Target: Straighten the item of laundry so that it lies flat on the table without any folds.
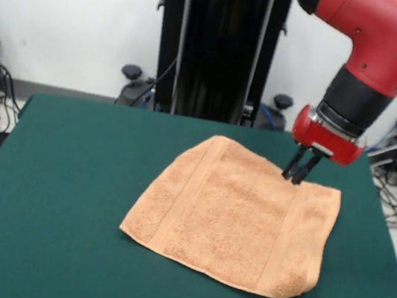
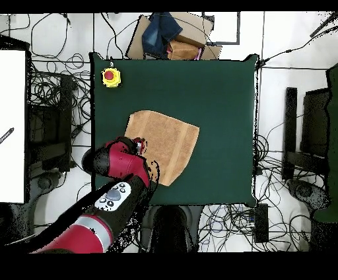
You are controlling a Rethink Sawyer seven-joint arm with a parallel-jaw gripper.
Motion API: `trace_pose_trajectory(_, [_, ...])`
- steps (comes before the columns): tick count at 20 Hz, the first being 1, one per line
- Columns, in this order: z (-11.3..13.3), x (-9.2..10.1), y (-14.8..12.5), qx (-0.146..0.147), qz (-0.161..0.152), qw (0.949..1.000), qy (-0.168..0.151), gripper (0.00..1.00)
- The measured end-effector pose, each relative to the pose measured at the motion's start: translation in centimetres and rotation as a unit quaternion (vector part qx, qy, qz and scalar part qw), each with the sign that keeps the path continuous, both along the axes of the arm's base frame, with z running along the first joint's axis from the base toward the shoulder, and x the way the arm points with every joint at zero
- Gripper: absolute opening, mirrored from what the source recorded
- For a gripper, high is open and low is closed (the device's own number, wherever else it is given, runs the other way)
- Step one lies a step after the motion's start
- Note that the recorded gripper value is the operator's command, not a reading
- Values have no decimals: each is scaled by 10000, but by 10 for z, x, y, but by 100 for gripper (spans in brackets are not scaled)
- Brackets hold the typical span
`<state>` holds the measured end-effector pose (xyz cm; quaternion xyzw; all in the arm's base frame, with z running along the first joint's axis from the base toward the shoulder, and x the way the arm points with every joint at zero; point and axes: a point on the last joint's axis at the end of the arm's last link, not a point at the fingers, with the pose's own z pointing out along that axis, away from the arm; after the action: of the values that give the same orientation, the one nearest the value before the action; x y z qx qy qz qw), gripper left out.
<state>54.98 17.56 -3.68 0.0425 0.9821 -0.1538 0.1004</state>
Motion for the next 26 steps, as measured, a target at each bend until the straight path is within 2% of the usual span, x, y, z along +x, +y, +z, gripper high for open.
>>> trace_pose_trajectory(13, [1, 5, -5, -29, -6, 9999, -121, 0])
trace_pose_trajectory(22, [1, 14, -39, -24, -286, 9995, -124, 0])
trace_pose_trajectory(26, [14, 24, -51, 54, -442, 9989, -138, 0])
